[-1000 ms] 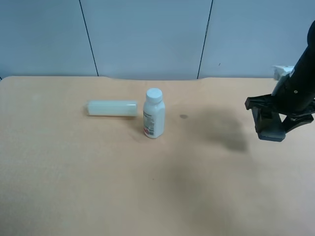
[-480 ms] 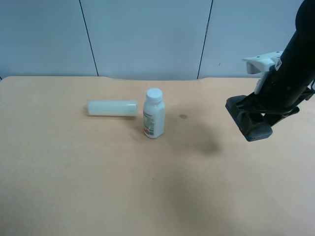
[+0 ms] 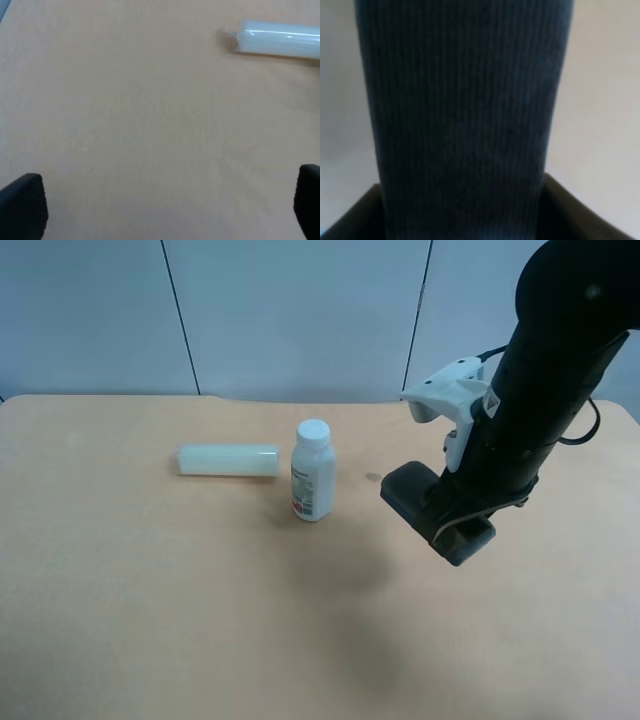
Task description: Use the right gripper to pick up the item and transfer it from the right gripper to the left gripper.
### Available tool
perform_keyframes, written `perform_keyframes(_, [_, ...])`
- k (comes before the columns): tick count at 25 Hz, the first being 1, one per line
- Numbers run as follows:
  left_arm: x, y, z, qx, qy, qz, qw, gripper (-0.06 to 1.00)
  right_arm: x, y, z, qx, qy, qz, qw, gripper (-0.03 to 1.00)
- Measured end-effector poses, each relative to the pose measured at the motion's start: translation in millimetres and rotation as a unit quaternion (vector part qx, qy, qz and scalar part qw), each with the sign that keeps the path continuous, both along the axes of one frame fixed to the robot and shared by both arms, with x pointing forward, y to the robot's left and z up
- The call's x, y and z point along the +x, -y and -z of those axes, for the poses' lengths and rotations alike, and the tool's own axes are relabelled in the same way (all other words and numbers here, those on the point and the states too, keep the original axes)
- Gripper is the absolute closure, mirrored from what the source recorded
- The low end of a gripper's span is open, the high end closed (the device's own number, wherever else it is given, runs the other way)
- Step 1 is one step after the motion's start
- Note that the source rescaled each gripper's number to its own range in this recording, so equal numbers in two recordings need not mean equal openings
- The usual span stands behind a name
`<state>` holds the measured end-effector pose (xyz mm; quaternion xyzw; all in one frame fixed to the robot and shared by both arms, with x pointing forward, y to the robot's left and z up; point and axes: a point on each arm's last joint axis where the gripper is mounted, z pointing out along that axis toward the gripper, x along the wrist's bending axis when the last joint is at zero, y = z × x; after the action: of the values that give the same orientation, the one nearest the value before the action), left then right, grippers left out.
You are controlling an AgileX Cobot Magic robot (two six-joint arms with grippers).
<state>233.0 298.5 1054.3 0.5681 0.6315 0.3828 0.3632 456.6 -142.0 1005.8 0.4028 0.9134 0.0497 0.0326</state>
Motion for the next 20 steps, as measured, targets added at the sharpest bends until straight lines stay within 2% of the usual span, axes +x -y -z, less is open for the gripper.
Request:
perform_keyframes(5, [7.1,2.4,-0.1,-0.019,-0.021,0.011,1.0,-0.06,-17.6,-21.8,0.0,-0.016,0.013,-0.076,0.997,0.97])
perform_keyframes(13, [31.5,9.8,-18.1,-0.08,-0.089,0.042,0.992,-0.06,-21.5,-26.6,-1.9,-0.015,0.023,-0.102,0.994,0.97])
perform_keyframes(17, [45.7,12.5,-32.8,-0.105,-0.123,0.054,0.985,-0.06,-24.3,-32.8,-19.0,0.006,0.06,-0.133,0.989,0.97])
perform_keyframes(20, [59.1,17.1,-40.0,-0.14,-0.155,0.071,0.975,-0.06,-27.1,-46.2,-40.9,0.023,0.099,-0.172,0.98,0.97])
